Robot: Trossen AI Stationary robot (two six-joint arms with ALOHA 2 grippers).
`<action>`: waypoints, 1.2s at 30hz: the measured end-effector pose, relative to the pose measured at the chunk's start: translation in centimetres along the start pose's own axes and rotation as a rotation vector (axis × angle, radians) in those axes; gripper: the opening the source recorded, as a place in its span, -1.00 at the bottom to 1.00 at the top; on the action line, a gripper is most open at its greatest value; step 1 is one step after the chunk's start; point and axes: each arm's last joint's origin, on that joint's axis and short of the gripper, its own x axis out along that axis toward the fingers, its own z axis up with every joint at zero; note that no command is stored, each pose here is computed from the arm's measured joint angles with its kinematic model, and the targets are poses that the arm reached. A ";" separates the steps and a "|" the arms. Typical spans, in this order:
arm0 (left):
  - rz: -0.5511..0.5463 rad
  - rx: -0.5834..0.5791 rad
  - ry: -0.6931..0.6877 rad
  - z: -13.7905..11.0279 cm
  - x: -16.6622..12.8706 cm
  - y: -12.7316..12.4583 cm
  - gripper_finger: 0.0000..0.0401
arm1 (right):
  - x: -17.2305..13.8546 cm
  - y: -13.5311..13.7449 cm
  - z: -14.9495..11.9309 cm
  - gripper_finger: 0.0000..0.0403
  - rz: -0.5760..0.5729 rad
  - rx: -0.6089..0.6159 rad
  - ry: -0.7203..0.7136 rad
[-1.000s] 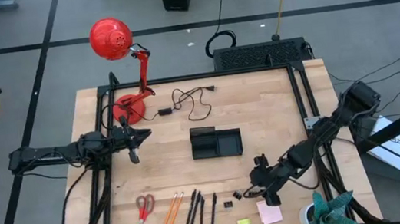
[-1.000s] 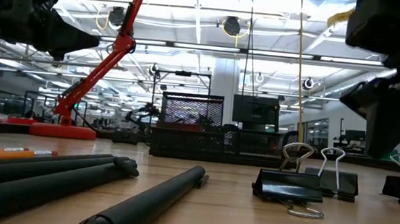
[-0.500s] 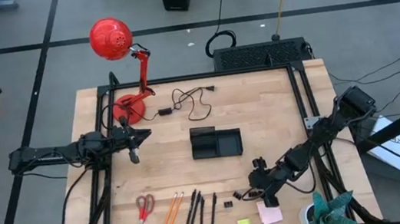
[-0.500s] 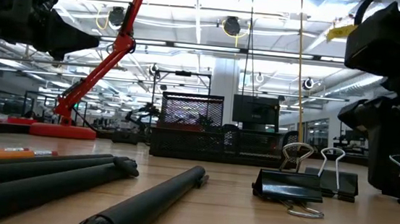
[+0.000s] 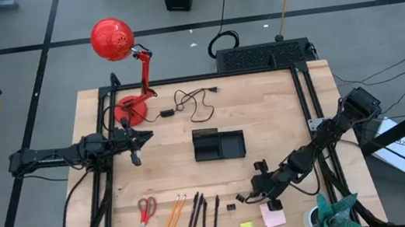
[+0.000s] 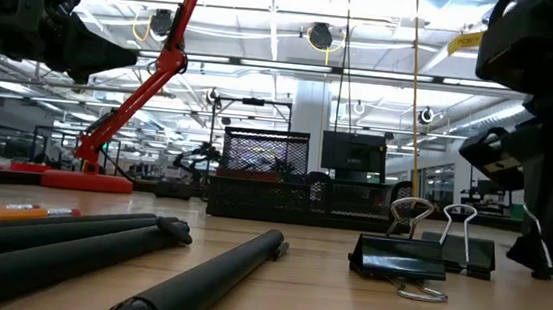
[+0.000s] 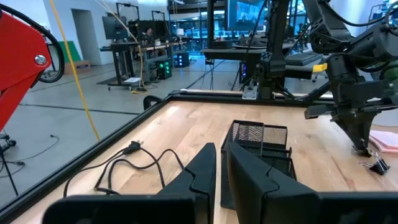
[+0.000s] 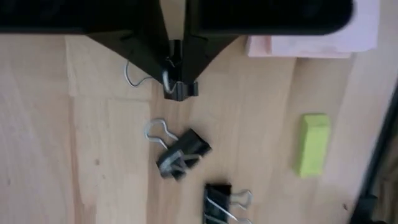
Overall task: Pick and place office supplies into organizer
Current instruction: Put the right black binder clip into the black desk organizer
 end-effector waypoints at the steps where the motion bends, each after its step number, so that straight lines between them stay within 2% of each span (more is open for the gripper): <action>1: 0.000 0.000 0.000 0.0 0.0 0.0 -0.77 | 0.0 0.0 0.0 -0.96 0.002 -0.002 -0.004; 6: 0.000 0.000 0.000 0.0 0.0 0.0 -0.77 | 0.0 0.1 0.2 -0.92 0.009 -0.016 -0.018; 10: 0.000 0.000 0.000 0.0 0.0 0.0 -0.77 | -0.4 0.1 0.5 -0.96 0.020 -0.046 -0.046; 16: 0.000 0.000 0.000 0.0 0.0 0.0 -0.77 | -3.0 -0.3 2.7 -0.98 0.031 -0.088 -0.181; 21: 0.011 0.001 -0.001 0.0 0.0 0.0 -0.77 | -5.8 -1.4 6.1 -0.99 -0.090 -0.160 -0.367; 24: 0.017 0.006 -0.001 0.0 0.0 0.0 -0.77 | -6.4 -2.4 8.0 -0.99 -0.142 -0.214 -0.413; 27: 0.018 0.009 0.000 0.0 0.0 0.1 -0.77 | -6.4 -3.4 9.7 -0.99 -0.216 -0.242 -0.463; 32: 0.018 0.020 0.002 0.0 0.0 0.1 -0.77 | -5.5 -4.3 10.8 -1.00 -0.418 -0.337 -0.525; 36: 0.018 0.027 0.009 -0.1 0.0 0.1 -0.77 | -4.4 -5.2 11.4 -1.00 -0.471 -0.360 -0.550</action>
